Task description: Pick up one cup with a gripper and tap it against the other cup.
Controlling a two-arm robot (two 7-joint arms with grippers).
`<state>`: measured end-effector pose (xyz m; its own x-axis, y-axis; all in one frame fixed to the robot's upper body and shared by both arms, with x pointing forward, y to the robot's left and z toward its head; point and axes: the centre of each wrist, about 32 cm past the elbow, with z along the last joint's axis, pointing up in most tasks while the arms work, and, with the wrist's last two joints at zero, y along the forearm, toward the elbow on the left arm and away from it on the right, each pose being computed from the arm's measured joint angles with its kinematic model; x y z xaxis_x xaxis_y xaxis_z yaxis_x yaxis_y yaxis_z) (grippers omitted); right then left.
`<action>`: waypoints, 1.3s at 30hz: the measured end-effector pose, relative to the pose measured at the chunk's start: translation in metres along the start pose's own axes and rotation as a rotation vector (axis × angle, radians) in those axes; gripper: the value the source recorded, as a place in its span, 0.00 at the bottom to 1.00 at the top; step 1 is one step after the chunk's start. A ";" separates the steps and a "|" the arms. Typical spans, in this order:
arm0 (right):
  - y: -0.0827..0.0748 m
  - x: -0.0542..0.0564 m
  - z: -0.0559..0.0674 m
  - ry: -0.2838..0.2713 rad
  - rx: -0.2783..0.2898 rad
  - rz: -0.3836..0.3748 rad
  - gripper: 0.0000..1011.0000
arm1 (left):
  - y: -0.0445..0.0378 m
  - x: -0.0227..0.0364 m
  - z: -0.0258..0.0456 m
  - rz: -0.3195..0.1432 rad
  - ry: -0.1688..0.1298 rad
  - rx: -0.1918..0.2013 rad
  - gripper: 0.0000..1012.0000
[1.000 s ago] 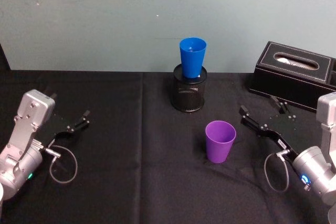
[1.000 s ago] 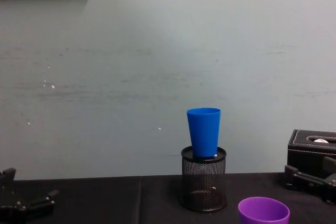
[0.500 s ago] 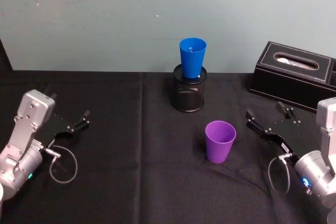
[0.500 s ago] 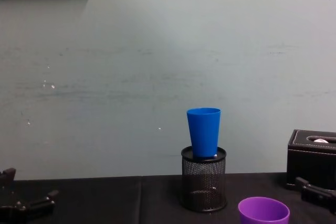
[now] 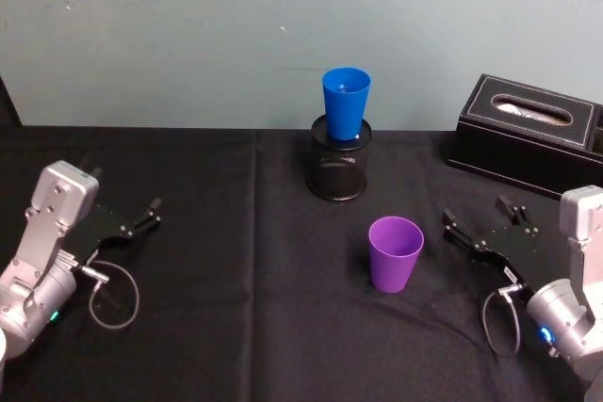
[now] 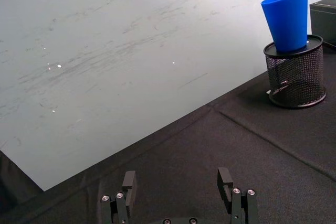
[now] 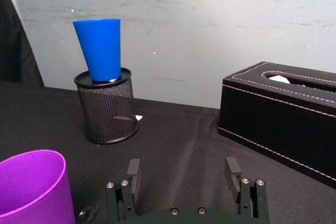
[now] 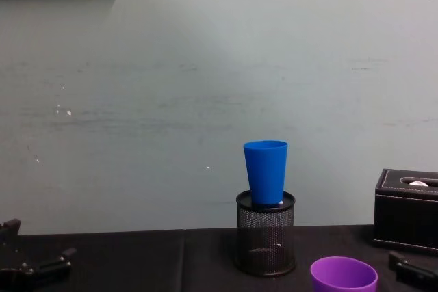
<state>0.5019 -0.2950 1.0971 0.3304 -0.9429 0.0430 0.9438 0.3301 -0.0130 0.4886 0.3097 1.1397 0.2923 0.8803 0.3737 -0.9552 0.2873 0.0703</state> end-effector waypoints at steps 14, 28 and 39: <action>0.000 0.001 -0.006 0.000 -0.019 0.009 0.99 | 0.0000 0.0000 0.0000 0.000 0.000 0.000 1.00; 0.000 0.001 -0.005 -0.001 -0.017 0.009 0.99 | 0.0000 0.0000 0.0000 0.000 0.000 0.000 1.00; 0.000 0.001 -0.005 -0.001 -0.017 0.010 0.99 | 0.0000 0.0000 0.0000 0.000 0.000 0.000 1.00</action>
<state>0.5022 -0.2961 1.0918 0.3394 -0.9396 0.0440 0.9405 0.3383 -0.0308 0.4886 0.3097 1.1398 0.2923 0.8803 0.3737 -0.9552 0.2873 0.0703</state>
